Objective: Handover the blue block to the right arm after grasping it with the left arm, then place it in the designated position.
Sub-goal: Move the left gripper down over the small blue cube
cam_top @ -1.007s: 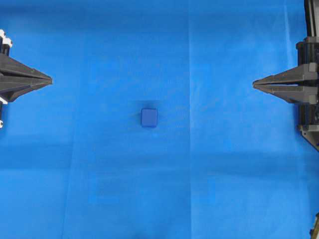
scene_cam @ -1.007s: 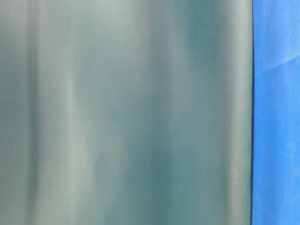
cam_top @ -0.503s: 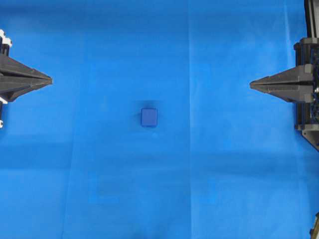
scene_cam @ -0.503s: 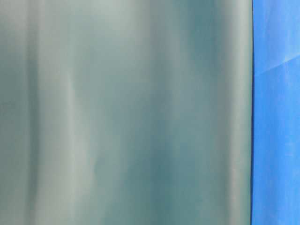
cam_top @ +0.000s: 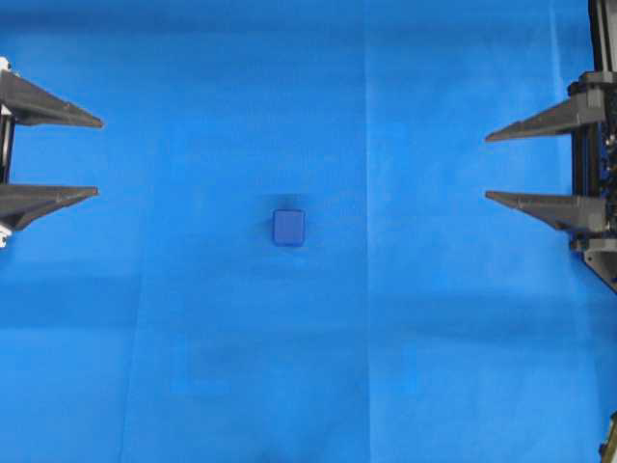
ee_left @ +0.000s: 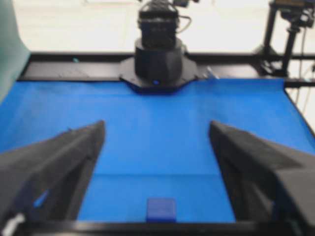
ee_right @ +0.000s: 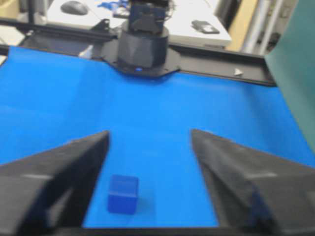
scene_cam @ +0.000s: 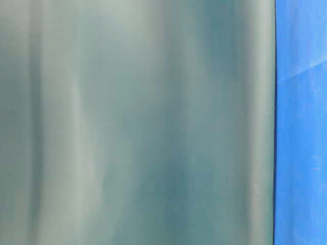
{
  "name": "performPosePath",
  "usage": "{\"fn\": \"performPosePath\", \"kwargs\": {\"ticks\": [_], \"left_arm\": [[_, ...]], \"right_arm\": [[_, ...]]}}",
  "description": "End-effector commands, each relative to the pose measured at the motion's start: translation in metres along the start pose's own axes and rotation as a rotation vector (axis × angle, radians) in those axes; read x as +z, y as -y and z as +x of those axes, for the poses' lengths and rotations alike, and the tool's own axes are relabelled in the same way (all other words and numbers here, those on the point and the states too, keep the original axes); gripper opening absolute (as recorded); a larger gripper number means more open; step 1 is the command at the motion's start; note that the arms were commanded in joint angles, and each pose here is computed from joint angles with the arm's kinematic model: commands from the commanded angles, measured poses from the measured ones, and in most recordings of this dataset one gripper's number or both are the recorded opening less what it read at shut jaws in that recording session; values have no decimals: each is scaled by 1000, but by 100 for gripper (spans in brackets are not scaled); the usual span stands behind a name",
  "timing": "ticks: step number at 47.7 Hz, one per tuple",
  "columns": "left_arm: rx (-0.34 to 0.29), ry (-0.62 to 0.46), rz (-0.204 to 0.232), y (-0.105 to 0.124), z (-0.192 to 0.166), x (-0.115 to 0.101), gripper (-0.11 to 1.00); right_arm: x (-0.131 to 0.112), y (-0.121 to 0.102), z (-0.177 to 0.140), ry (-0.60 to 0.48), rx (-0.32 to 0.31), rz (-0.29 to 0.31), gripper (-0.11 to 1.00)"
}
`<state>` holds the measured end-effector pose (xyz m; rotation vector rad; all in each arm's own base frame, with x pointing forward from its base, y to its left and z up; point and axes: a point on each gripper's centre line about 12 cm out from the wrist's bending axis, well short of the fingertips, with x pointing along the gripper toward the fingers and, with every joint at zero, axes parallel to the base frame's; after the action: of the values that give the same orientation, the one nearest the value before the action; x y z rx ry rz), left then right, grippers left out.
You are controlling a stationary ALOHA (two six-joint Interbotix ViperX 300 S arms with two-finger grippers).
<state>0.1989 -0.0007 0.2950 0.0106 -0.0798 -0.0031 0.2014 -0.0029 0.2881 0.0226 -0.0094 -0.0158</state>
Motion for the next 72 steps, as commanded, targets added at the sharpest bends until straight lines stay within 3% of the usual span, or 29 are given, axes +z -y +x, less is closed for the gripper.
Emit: {"fn": "performPosePath", "kwargs": {"ticks": [1,5,25,63,72], "left_arm": [[-2,9,0,0,2,4,90],[-1,8,-5,0,2,4,92],[-2,57,-10,0,18,7,92],[10,-48,7,-4,158,-7,92],[8,-95,9,-4,175,-11,92]], "right_arm": [[11,1,2,32,-6,11,83],[11,2,2,31,-12,13,96],[11,4,3,31,-23,15,96],[9,5,6,25,-26,15,96],[8,5,6,22,-24,15,96]]}}
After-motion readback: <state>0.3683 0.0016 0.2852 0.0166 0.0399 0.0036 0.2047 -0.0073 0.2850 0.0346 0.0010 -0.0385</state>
